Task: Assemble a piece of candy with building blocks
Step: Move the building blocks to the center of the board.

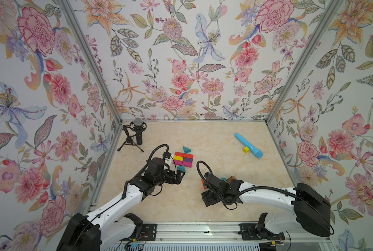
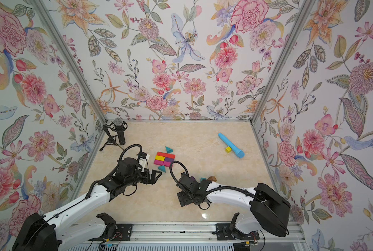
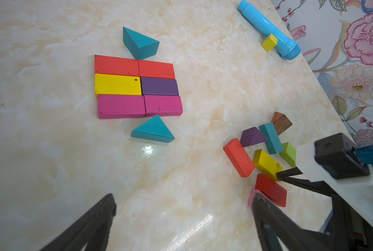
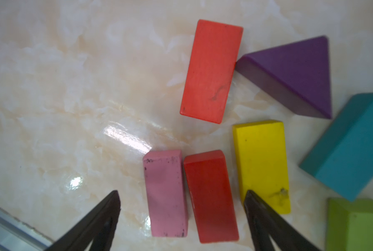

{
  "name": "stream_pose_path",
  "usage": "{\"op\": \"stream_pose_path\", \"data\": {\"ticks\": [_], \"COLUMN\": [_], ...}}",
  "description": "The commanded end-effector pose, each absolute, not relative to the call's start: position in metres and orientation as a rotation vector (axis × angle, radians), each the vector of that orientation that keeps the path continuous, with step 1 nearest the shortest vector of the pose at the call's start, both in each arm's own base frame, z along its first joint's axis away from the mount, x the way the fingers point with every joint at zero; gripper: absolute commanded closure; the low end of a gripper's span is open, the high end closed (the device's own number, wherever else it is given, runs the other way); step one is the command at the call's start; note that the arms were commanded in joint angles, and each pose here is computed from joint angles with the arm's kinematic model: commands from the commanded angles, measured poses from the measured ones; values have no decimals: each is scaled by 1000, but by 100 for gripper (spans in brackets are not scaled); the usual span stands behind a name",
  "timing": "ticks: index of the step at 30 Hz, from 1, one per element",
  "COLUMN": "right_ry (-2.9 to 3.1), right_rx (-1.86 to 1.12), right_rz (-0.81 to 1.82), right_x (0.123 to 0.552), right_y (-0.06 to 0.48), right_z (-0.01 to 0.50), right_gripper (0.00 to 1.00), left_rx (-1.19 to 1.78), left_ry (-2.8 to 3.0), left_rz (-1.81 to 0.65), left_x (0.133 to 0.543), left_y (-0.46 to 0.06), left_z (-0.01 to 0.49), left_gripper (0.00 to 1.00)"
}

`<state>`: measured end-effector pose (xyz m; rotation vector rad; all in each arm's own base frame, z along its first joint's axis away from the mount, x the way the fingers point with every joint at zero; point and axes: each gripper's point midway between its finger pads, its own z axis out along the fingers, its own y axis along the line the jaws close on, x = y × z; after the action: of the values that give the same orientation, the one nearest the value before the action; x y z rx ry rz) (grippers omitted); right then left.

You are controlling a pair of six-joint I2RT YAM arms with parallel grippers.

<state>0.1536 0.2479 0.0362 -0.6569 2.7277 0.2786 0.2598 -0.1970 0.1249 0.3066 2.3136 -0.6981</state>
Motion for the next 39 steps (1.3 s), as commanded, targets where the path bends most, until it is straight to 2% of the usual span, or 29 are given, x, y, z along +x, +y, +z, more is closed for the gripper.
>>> {"op": "stream_pose_path", "data": {"ticks": [1, 7, 12, 18, 21, 26, 39], "right_ry": [2773, 2801, 2793, 2825, 2832, 2830, 2782], "right_rx": [-710, -780, -794, -806, -792, -783, -777], "right_rz": [220, 109, 95, 36, 34, 34, 83], "right_x": [144, 142, 147, 149, 155, 175, 270], "right_y": [246, 244, 247, 233, 227, 224, 231], "right_z": [26, 16, 18, 11, 12, 15, 17], "right_gripper": [10, 11, 17, 28, 39, 50, 50], "left_rx": [286, 269, 266, 259, 258, 252, 244], "left_ry": [2280, 2273, 2269, 2261, 2259, 2252, 2235], "left_rz": [-734, -735, -735, -733, -736, -741, -771], "left_x": [266, 266, 268, 272, 273, 275, 280], "left_y": [-199, -194, -192, -187, -187, -187, -192], "left_z": [136, 135, 136, 138, 138, 140, 146], "left_gripper": [1, 1, 1, 1, 1, 1, 1]}}
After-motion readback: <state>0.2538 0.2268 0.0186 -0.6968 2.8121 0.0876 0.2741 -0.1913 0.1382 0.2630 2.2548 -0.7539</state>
